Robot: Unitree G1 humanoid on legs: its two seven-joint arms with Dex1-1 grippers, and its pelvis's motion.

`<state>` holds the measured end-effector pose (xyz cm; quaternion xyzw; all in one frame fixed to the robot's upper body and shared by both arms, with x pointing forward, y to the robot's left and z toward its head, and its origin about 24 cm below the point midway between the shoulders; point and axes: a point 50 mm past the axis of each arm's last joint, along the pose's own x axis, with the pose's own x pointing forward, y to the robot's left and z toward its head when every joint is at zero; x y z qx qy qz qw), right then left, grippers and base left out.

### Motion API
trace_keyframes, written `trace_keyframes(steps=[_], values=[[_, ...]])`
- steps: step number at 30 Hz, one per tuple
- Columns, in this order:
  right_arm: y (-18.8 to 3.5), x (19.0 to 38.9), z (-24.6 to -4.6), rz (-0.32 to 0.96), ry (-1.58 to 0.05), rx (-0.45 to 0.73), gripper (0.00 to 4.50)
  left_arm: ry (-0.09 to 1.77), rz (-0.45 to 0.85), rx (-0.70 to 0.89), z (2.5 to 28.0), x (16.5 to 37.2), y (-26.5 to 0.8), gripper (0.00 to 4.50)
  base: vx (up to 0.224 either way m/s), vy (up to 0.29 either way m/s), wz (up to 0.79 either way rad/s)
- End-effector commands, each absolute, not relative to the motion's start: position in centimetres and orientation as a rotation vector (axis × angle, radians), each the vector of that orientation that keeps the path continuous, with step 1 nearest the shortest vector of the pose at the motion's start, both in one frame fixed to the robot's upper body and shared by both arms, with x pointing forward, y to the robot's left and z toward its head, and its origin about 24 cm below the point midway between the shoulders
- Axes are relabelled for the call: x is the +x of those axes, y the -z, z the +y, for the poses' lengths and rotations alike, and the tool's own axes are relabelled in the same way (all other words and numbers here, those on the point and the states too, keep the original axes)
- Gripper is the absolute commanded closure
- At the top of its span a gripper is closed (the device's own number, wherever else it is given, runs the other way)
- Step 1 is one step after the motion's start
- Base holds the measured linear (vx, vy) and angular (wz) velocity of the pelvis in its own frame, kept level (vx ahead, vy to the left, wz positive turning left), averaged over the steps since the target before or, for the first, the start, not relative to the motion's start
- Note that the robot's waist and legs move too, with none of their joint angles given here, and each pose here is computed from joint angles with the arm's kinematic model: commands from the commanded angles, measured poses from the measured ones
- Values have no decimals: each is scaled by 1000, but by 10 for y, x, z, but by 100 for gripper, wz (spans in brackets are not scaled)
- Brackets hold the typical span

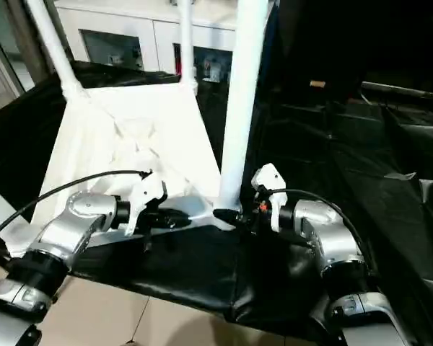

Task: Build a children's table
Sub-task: Rotate leg to tighten

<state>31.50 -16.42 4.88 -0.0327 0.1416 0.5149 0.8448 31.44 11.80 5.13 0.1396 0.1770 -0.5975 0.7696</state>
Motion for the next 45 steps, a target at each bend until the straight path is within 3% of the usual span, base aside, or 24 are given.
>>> trace_keyframes(steps=[1, 9, 13, 16, 18, 21, 24, 32, 33, 34, 36, 38, 45], values=[[-48, 315, -164, 310, -1094, -87, 112, 1353, 292, 240, 107, 313, -62, 450, 0, 0, 0], [-46, 313, -164, 321, -1111, -110, 174, 1351, 293, 243, 106, 314, -61, 450, 0, 0, 0], [-44, 312, -163, 319, -1103, -105, 180, 1341, 293, 243, 104, 314, -60, 450, 0, 0, 0], [-41, 313, -161, 310, -1043, -60, 185, 1286, 290, 243, 100, 319, -61, 450, 0, 0, 0], [-35, 320, -159, 305, -907, -65, 185, 1211, 283, 251, 95, 327, -61, 450, 0, 0, 0], [-24, 326, -150, 324, -741, -52, 185, 1116, 287, 279, 84, 337, -60, 450, 0, 0, 0], [-17, 332, -128, 337, -558, -1, 186, 1032, 298, 278, 62, 344, -60, 450, 0, 0, 0], [-28, 335, -101, 237, -587, 39, 186, 1050, 279, 294, 45, 342, -59, 450, 0, 0, 0], [-31, 335, -104, 222, -596, 48, 130, 1065, 278, 293, 46, 341, -58, 450, 0, 0, 0], [-31, 335, -104, 222, -596, 48, 116, 1065, 278, 293, 46, 341, -58, 450, 0, 0, 0], [-35, 335, -110, 200, -622, 67, 113, 1098, 261, 300, 50, 339, -57, 450, 0, 0, 0], [-36, 335, -113, 196, -638, 66, 81, 1107, 262, 296, 52, 338, -57, 450, 0, 0, 0], [-39, 324, -140, 248, -866, -41, 27, 1243, 243, 266, 70, 327, -58, 450, 0, 0, 0]])
